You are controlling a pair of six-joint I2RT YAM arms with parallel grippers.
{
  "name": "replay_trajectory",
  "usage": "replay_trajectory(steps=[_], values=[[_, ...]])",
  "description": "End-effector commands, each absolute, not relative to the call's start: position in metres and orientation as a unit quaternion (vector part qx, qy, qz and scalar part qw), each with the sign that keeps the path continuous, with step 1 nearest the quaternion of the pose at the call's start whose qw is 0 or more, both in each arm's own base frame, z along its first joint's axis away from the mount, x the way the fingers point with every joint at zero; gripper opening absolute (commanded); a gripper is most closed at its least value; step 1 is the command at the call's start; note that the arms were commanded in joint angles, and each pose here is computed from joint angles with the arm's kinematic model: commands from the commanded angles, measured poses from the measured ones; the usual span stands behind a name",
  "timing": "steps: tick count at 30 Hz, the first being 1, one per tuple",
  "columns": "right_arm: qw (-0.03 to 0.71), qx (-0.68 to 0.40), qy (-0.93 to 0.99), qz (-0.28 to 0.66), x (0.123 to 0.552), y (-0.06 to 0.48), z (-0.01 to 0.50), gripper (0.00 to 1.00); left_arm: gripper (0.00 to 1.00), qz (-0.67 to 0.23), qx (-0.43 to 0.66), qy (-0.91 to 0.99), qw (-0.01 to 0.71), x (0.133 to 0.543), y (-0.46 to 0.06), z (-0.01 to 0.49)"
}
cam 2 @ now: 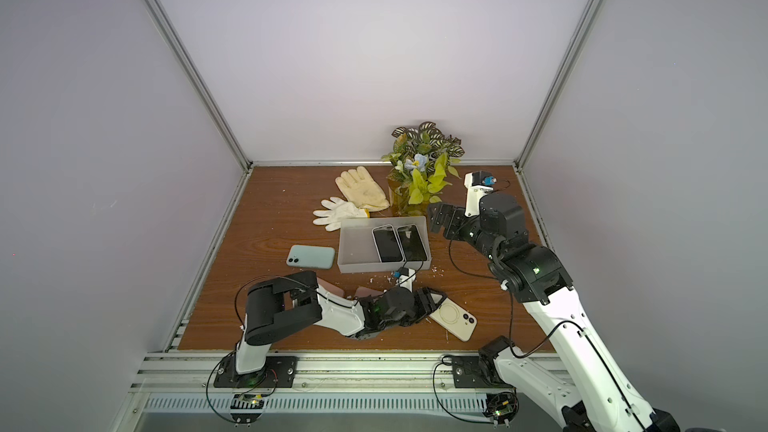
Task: Take the phone out of the storage box
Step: Place the phone at the center of the board, then pick up the phone from the storage box.
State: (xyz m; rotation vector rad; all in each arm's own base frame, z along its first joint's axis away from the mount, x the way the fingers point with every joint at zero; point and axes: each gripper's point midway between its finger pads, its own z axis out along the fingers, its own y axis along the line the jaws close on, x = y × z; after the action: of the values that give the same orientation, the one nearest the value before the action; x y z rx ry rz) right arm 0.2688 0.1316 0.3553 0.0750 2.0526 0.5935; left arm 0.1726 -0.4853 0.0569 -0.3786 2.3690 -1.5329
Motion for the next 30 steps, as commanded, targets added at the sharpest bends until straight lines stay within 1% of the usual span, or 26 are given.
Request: replay_trajectory(steps=[1, 2, 7, 10, 14, 17, 19, 24, 26, 30], values=[[0.481, 0.018, 0.84, 0.251, 0.266, 0.135, 0.356, 0.99, 0.89, -0.508, -0.127, 0.839, 0.151, 0.169, -0.478, 0.057], [0.476, 0.016, 0.842, 0.252, 0.266, 0.136, 0.354, 0.99, 1.0, -0.501, -0.119, 0.843, 0.153, 0.169, -0.477, 0.061], [0.447, 0.01, 0.86, 0.246, 0.267, 0.141, 0.34, 0.99, 1.0, -0.428, -0.097, 0.885, 0.157, 0.167, -0.455, 0.069], [0.435, 0.014, 0.868, 0.241, 0.269, 0.141, 0.334, 0.99, 1.0, -0.396, -0.084, 0.898, 0.171, 0.171, -0.439, 0.084], [0.427, 0.014, 0.871, 0.244, 0.271, 0.145, 0.332, 0.99, 1.0, -0.357, -0.055, 0.909, 0.207, 0.183, -0.423, 0.115], [0.424, 0.015, 0.871, 0.249, 0.275, 0.148, 0.332, 0.99, 1.0, -0.339, -0.063, 0.915, 0.21, 0.19, -0.403, 0.127], [0.414, 0.014, 0.874, 0.252, 0.277, 0.152, 0.328, 0.99, 1.0, -0.326, -0.069, 0.918, 0.217, 0.19, -0.383, 0.134], [0.39, 0.013, 0.886, 0.252, 0.28, 0.158, 0.317, 0.99, 1.0, -0.269, -0.089, 0.926, 0.248, 0.196, -0.314, 0.152], [0.366, 0.006, 0.897, 0.247, 0.28, 0.162, 0.306, 0.99, 1.0, -0.255, -0.099, 0.927, 0.256, 0.198, -0.286, 0.161], [0.292, -0.016, 0.922, 0.254, 0.276, 0.179, 0.269, 0.98, 1.0, -0.249, -0.12, 0.924, 0.265, 0.197, -0.242, 0.177]])
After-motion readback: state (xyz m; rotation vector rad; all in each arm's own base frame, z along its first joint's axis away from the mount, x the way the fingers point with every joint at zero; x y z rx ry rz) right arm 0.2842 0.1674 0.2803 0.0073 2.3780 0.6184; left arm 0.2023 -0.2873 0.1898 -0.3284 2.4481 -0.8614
